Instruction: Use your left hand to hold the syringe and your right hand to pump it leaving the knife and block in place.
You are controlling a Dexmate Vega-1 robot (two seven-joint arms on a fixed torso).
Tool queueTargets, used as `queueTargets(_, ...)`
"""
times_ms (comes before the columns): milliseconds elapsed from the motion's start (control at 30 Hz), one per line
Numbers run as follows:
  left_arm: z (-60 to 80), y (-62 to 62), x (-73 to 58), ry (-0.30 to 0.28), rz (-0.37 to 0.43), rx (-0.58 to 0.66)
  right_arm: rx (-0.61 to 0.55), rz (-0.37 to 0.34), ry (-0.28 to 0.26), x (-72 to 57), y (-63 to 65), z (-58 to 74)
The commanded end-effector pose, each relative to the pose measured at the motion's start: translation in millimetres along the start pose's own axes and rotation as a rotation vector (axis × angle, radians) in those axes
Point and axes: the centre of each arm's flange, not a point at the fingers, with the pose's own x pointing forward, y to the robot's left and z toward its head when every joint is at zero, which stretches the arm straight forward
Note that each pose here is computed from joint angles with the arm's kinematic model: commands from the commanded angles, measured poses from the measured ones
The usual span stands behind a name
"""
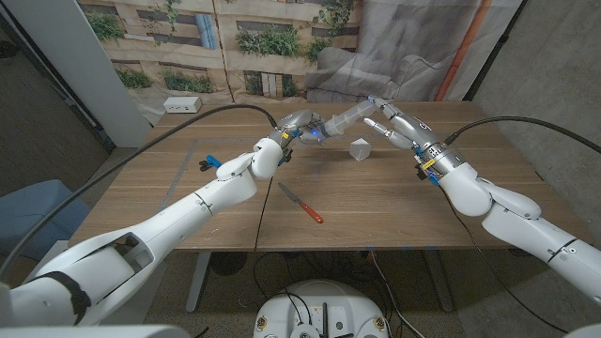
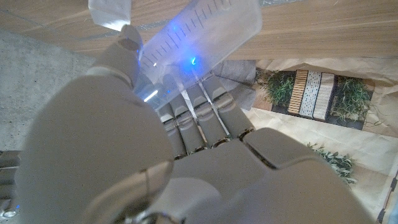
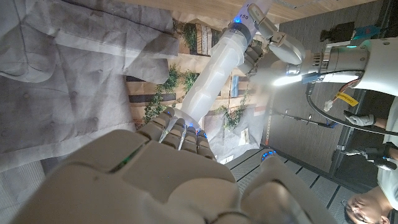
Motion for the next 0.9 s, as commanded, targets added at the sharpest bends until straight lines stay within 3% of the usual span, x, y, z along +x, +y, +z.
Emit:
queueTargets(33, 0.9, -1.5, -2.2, 0.0, 0.001, -0.005, 0.016, 0.011, -0.006, 2.6, 4.9, 2.4)
queueTargets(600, 3.7, 0.1, 0.1, -0.008, 0.005, 0.008, 0.042, 0.004, 0.003, 7.5, 13.6, 3.7)
queueTargets(900, 7.4, 1.8, 2.8, -0.024, 0.01, 0.009, 0.071, 0.021, -0.018, 11.4, 20.3, 7.1)
